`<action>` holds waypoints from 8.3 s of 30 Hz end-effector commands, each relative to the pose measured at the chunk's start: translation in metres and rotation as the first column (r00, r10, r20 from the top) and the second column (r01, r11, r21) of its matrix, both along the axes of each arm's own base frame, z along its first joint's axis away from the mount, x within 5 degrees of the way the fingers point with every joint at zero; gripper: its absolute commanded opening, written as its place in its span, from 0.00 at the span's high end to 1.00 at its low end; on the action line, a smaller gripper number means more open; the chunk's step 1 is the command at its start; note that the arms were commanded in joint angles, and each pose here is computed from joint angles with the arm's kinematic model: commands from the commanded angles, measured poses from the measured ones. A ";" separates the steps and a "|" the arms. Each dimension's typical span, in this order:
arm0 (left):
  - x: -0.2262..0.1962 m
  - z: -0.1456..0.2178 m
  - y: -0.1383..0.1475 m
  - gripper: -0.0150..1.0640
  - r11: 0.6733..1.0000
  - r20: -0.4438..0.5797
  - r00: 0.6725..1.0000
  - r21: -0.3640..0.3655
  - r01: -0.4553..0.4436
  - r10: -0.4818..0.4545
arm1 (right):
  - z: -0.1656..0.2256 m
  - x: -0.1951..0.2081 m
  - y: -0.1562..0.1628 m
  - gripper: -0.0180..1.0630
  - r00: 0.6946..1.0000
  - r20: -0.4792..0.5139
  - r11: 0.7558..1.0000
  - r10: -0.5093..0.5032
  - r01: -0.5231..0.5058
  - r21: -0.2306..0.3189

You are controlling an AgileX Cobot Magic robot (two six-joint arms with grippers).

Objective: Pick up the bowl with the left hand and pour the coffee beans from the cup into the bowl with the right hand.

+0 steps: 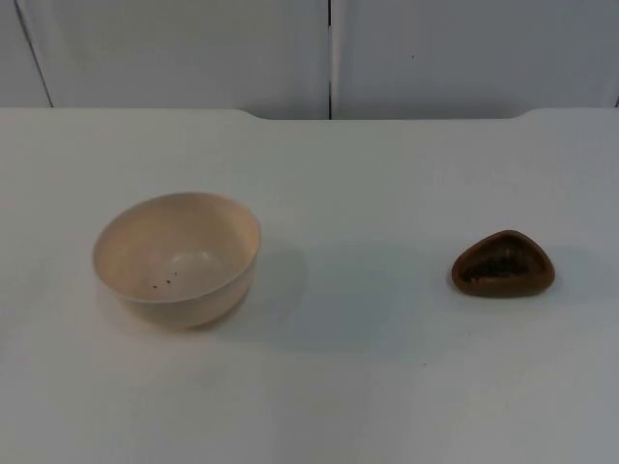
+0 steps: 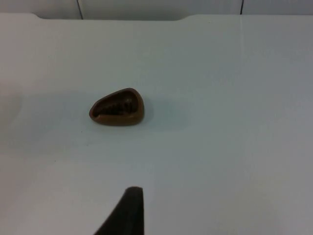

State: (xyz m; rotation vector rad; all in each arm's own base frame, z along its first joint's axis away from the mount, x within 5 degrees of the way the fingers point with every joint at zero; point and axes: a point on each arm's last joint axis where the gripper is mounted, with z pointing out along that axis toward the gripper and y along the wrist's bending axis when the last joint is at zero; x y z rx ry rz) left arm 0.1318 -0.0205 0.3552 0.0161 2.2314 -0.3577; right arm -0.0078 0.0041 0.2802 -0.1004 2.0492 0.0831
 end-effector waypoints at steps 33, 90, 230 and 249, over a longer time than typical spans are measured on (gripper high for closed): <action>0.110 -0.073 0.002 0.06 0.997 -0.267 0.963 -0.072 0.014 -0.033 | 0.000 0.000 0.000 0.01 1.000 0.005 1.000 -0.006 0.006 -0.005; 0.181 -0.242 -0.020 0.08 0.893 -0.705 0.689 -0.186 -0.410 0.169 | 0.000 0.000 0.000 0.01 1.000 0.005 1.000 -0.007 0.007 -0.009; 0.143 -0.165 -0.156 0.99 0.969 -0.618 0.766 0.246 -0.026 0.177 | 0.067 0.092 0.006 0.01 0.995 -0.099 1.000 0.003 -0.003 0.008; 0.144 -0.165 -0.156 0.99 0.970 -0.616 0.768 0.243 -0.026 0.175 | 0.101 0.191 0.011 0.02 0.969 -0.246 1.000 0.010 -0.014 -0.015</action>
